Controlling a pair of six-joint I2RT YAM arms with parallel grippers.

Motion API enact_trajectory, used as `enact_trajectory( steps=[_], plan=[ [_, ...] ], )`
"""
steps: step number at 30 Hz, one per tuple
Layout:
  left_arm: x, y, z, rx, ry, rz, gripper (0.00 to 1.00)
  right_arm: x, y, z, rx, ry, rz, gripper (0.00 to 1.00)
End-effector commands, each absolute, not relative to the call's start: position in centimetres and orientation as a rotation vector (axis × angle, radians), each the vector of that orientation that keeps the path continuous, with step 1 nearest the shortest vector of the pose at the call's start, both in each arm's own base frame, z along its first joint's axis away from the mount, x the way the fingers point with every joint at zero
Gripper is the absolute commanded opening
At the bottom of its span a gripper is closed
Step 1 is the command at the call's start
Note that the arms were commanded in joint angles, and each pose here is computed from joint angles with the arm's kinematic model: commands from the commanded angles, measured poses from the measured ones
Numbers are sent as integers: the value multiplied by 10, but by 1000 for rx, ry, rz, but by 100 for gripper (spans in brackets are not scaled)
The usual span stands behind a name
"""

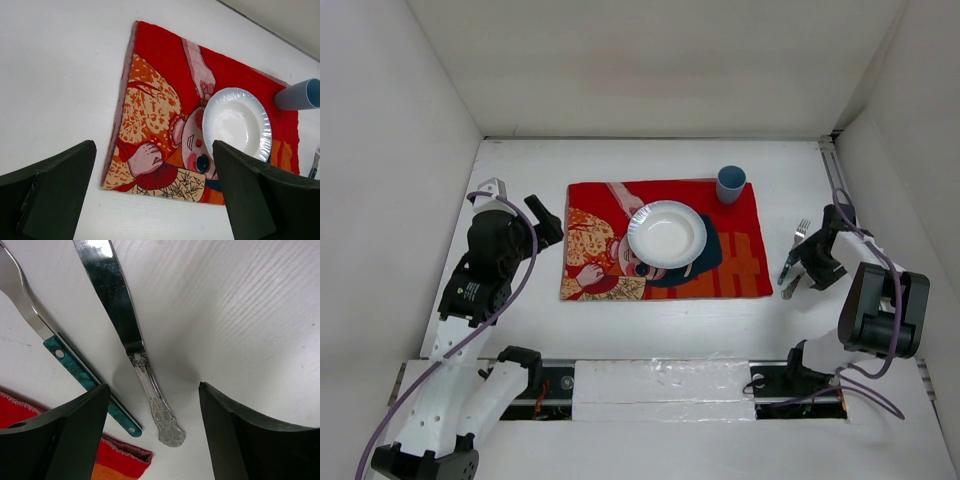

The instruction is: Set the dinner table for one person

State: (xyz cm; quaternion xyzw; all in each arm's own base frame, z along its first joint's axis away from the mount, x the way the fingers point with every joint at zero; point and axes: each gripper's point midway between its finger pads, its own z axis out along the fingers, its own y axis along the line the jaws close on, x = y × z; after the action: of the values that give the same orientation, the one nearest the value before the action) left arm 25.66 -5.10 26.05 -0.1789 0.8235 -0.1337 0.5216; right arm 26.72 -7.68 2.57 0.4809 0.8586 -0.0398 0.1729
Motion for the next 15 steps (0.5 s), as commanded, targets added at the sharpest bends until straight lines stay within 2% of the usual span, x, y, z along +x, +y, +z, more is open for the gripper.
enact_trajectory(
  steps=[1, 6, 14, 15],
  plan=[
    [258, -51, 278, -415, 1923, -337, 100, 270, -84, 46, 1381, 2362, -154, 78],
    [258, -53, 282, -409, 1916, -349, 100, 268, -87, 56, 1364, 2345, -173, 78],
    [258, -53, 282, -409, 1916, -349, 100, 270, -84, 37, 1345, 2444, -196, 78],
    [258, -53, 282, -409, 1916, -349, 100, 270, -84, 36, 1345, 2445, -196, 74]
  ],
)
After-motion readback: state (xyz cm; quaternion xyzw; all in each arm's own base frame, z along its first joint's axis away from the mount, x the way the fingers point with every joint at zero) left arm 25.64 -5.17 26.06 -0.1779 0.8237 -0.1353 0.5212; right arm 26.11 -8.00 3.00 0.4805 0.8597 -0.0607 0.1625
